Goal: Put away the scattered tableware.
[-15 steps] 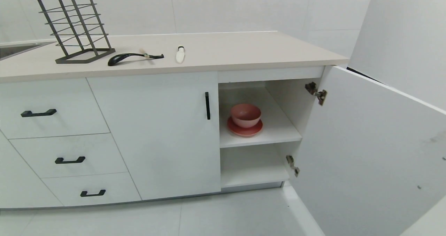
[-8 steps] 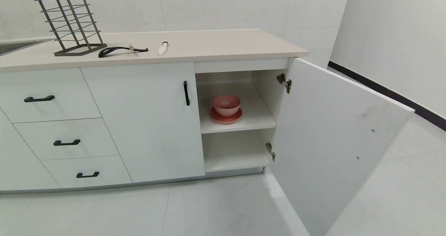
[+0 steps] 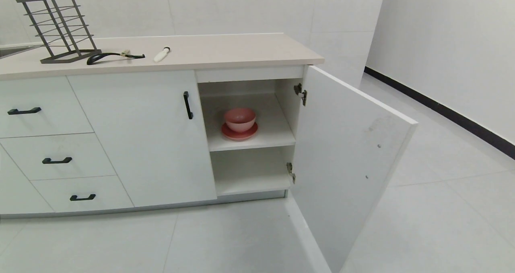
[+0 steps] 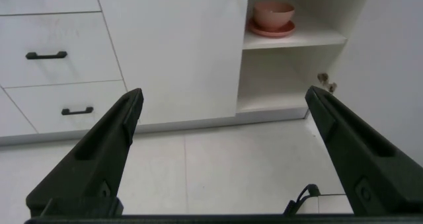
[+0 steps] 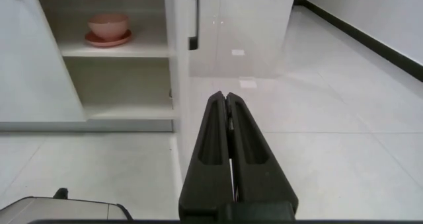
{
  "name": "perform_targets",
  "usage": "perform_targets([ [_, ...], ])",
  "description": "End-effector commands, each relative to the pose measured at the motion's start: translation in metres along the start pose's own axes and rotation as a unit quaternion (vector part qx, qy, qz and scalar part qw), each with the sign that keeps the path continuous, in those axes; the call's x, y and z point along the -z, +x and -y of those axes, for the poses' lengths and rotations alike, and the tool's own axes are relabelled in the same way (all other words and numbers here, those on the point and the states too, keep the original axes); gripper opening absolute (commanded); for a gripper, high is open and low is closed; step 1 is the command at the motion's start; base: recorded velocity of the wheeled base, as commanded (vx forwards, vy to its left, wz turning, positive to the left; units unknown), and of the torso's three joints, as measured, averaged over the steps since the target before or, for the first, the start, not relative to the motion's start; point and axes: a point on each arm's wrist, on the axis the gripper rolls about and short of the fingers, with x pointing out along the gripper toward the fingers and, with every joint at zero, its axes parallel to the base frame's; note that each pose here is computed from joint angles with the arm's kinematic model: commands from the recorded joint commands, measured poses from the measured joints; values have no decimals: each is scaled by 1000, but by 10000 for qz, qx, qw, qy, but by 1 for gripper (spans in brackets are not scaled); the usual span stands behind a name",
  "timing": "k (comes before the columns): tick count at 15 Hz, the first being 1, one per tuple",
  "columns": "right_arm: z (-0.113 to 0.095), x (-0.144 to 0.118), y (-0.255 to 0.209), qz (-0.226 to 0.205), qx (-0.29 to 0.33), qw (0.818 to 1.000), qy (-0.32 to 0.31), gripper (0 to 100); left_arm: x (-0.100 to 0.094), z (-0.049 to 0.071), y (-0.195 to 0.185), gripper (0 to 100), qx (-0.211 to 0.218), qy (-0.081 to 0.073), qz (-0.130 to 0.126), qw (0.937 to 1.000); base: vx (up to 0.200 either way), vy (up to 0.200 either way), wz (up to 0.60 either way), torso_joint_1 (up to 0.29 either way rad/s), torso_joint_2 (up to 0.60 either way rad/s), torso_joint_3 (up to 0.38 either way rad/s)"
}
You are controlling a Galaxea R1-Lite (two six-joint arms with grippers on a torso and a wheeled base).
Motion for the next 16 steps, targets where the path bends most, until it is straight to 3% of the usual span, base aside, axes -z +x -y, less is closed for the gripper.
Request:
perform_targets([
  [1,0,0,0,-16,26,10000,55,0,0,0,0,100,-8,2,-4,10000,0,-200,0,2,2,2],
  [4,0,0,0,-8,11,10000,31,0,0,0,0,100,-1,2,-4,10000,0,-200,0,5,2,1],
  [7,0,-1,0,30,-2,10000,-71,0,0,0,0,100,-8,2,-4,10000,0,0,0,0,0,0],
  [8,0,-4,0,168,11,9998,-82,0,0,0,0,100,-1,2,-4,10000,0,0,0,0,0,0],
  [9,1,-18,-1,854,47,9961,-204,0,0,0,0,100,-8,-6,-4,10000,0,0,0,0,0,0],
  [10,1,-26,-3,1280,56,9913,-315,0,0,0,0,100,-1,-6,-4,10000,0,0,0,0,0,0],
  [11,0,-28,-3,1327,-155,9904,-348,0,0,0,0,100,7,2,-4,10000,0,0,0,0,0,0],
  [12,-2,-30,-2,1143,-457,9918,-355,0,0,0,0,100,7,2,-4,10000,0,0,0,0,0,0],
  [16,0,-83,31,601,-1206,9874,-828,0,0,0,0,100,-1,-14,-4,10000,0,0,0,0,0,0],
])
